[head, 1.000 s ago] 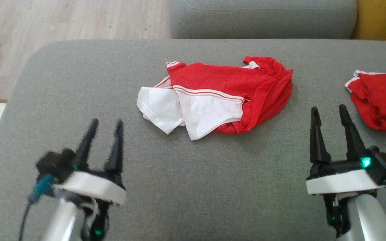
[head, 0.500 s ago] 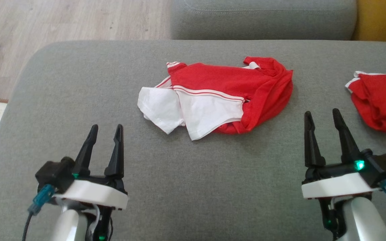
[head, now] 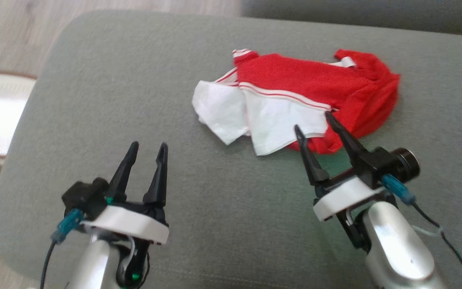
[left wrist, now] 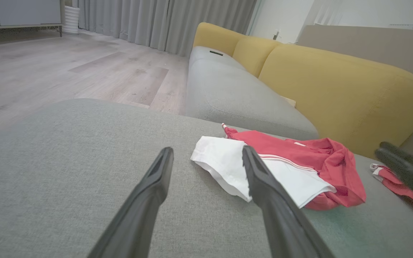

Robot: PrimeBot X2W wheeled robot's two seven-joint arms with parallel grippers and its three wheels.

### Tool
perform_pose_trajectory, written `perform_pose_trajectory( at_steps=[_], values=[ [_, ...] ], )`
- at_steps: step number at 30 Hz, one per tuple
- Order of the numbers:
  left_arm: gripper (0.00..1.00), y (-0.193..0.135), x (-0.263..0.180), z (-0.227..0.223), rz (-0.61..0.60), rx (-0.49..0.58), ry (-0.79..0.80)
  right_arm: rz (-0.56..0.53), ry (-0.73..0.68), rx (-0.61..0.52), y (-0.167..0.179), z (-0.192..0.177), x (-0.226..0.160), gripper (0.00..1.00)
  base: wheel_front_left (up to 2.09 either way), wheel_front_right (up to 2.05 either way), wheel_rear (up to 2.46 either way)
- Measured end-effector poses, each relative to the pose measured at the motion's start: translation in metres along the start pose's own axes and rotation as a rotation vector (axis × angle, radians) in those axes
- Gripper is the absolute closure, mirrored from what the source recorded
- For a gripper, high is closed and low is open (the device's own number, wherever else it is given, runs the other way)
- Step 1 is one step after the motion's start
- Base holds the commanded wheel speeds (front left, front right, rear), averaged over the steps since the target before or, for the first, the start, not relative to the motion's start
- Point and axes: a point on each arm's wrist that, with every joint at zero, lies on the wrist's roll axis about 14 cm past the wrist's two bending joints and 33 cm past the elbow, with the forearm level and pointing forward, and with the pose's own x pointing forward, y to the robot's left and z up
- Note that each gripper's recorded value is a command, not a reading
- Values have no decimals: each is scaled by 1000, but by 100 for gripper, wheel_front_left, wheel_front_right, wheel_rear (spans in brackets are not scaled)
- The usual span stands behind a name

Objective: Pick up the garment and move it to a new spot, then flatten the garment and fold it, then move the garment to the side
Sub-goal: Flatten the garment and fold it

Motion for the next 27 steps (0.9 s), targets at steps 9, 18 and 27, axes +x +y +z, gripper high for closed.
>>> perform_pose_trajectory(
  at_steps=[9, 18, 27],
  values=[
    [0, 20, -3, -2, 68, -20, 12, 227, 316, -86, 36, -83, 21, 0, 0, 0, 0],
    [0, 25, -4, -6, 94, -30, 27, 301, 401, -122, 41, -110, 33, 0, 0, 0, 0],
    [0, 22, 3, -8, 79, -37, 32, 329, 452, -145, 41, -124, 41, 59, 0, 0, 0]
  ],
)
